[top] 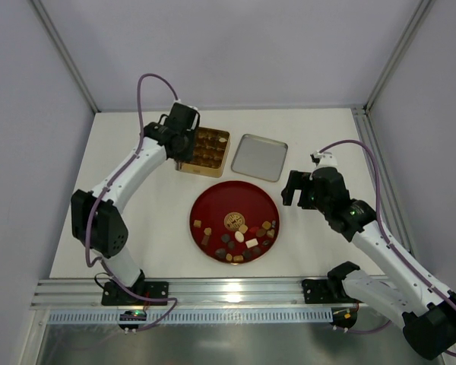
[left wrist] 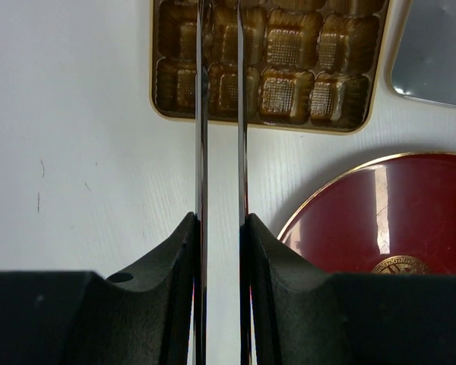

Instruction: Pack the chocolate

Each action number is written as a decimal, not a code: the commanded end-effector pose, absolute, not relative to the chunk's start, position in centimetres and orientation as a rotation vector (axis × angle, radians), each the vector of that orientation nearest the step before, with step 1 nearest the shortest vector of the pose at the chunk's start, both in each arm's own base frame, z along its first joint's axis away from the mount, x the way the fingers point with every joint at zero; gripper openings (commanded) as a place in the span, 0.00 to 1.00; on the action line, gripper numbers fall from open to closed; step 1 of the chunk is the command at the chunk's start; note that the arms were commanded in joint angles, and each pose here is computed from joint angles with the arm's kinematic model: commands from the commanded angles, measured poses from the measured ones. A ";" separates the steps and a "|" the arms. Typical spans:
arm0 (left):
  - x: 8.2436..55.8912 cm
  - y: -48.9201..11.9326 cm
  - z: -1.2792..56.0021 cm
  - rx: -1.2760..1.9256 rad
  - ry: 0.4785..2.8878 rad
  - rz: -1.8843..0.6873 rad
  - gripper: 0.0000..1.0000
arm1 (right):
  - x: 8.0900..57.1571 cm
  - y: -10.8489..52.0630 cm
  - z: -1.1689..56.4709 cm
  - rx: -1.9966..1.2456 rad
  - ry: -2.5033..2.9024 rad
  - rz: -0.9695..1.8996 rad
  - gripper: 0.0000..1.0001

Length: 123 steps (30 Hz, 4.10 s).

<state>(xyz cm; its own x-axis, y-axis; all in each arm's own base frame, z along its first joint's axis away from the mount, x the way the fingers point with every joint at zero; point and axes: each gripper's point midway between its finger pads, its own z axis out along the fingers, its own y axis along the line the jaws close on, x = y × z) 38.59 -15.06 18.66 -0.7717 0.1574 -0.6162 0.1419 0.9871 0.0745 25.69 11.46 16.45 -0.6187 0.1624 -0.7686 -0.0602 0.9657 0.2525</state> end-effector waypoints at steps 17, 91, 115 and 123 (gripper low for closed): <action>41.4 -16.5 20.0 0.242 2.412 -0.022 0.29 | 26.1 11.6 18.3 0.079 2.164 0.341 1.00; 44.4 2.2 15.6 -0.458 2.335 0.100 0.39 | 26.1 13.9 19.7 0.006 2.122 0.491 1.00; 41.5 3.8 3.9 -0.512 2.643 0.198 0.73 | 24.4 13.6 18.5 0.021 2.124 0.529 1.00; 41.5 3.9 5.4 -0.505 2.626 0.203 0.80 | 24.8 13.8 18.8 0.027 2.126 0.529 1.00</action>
